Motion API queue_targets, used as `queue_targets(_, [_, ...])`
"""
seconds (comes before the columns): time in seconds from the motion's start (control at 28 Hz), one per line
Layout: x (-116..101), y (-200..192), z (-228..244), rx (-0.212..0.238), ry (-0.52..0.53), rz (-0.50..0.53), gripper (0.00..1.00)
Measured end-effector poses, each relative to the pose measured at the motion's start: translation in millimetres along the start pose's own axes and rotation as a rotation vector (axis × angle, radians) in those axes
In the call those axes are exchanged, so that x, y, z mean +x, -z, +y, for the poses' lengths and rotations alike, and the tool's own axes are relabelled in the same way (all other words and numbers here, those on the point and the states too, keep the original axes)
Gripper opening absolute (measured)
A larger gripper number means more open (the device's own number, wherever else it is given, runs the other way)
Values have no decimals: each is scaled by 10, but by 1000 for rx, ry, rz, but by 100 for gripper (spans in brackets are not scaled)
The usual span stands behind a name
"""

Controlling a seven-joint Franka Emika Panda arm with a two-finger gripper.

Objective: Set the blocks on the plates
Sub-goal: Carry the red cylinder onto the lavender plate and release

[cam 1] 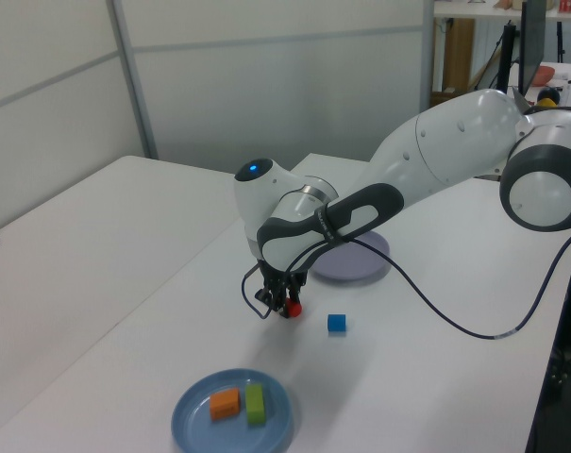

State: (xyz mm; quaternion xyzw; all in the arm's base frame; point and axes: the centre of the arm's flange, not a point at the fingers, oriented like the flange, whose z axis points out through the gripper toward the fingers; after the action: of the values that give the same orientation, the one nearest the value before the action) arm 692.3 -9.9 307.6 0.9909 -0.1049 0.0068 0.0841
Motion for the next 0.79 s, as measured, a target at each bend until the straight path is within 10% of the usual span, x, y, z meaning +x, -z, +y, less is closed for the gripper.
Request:
queue_targets(0.36, [69,109,209,1,16,20,34])
queue_targets(0.79, [183,347,1817,-2,-35,56,34])
